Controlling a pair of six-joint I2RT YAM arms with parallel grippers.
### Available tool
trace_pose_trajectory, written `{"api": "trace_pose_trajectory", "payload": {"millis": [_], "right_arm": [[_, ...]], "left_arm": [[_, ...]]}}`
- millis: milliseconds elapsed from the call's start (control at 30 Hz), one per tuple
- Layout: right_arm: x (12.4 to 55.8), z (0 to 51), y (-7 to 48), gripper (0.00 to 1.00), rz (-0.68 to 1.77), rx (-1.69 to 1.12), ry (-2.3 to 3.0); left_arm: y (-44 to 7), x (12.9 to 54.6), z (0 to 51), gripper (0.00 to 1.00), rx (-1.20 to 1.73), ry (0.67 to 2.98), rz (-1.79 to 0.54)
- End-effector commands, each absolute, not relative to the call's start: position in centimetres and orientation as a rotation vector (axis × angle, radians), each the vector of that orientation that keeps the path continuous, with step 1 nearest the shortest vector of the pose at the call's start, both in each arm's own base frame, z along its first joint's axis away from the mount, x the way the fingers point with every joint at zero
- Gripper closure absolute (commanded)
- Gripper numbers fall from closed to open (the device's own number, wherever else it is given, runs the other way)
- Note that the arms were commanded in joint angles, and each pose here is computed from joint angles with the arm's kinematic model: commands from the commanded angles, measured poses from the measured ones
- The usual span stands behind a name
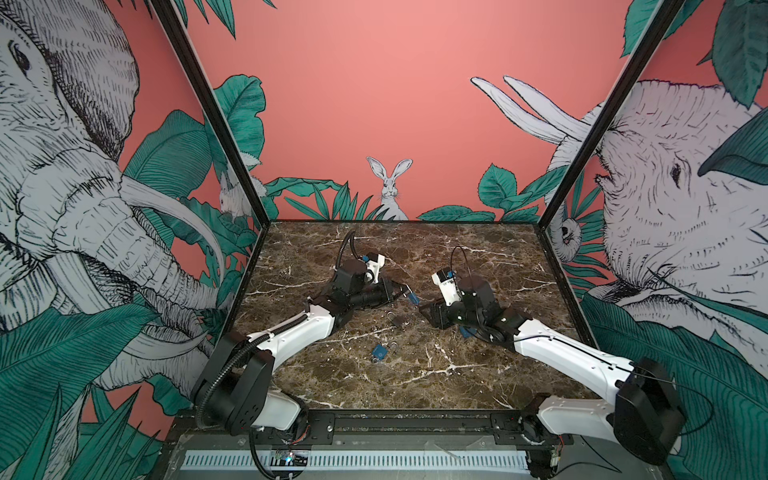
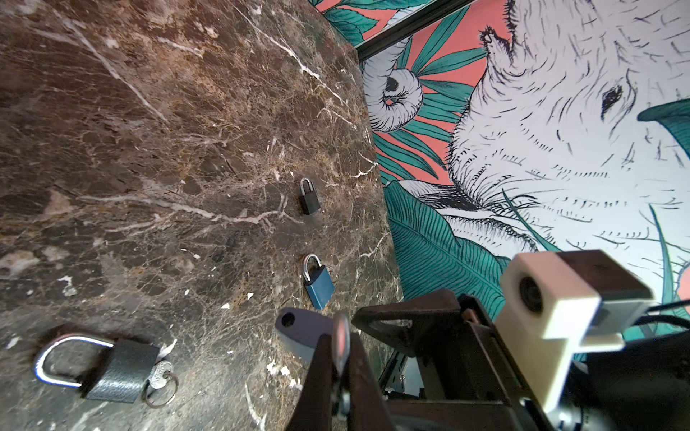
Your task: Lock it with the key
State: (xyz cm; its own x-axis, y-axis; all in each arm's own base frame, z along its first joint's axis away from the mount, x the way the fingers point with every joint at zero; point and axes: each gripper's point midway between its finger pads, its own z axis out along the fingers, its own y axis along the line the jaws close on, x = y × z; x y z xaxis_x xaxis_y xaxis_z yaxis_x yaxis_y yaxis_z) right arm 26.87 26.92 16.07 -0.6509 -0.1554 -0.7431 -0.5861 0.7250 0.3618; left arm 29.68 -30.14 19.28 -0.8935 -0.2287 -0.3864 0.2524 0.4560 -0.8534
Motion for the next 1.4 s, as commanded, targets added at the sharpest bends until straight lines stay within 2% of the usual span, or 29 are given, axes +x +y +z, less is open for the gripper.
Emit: {"api": "trace_pose_trajectory", "payload": {"millis": [0,433,700,867,1367], "right_arm": [[27.8,18.3,27.9,0.47,0.824,-0.548,2.074],[28.6,18.2,29.2,0.51,0.792,-0.570,2.001],[29.7,17.9,29.5,0.65,0.739,-0.570,2.003],[30.0,17.9,29.8,0.69,0.744,-0.570,2.001],[30.6,18.4,29.9,0.69,0.723,-0.556,1.986]], "left_arm": [[-30.1,29.3,21.6,1.00,0.014,2.184,-1.475],[-30.9,29.3,22.9,1.00,0.014,2.173,-1.493],[-31.2,29.3,23.2,1.00,0.025,2.172,-1.496],[-31.4,29.3,23.2,1.00,0.030,2.175,-1.499],[-31.8,29.4,22.8,1.00,0.034,2.185,-1.503]]}}
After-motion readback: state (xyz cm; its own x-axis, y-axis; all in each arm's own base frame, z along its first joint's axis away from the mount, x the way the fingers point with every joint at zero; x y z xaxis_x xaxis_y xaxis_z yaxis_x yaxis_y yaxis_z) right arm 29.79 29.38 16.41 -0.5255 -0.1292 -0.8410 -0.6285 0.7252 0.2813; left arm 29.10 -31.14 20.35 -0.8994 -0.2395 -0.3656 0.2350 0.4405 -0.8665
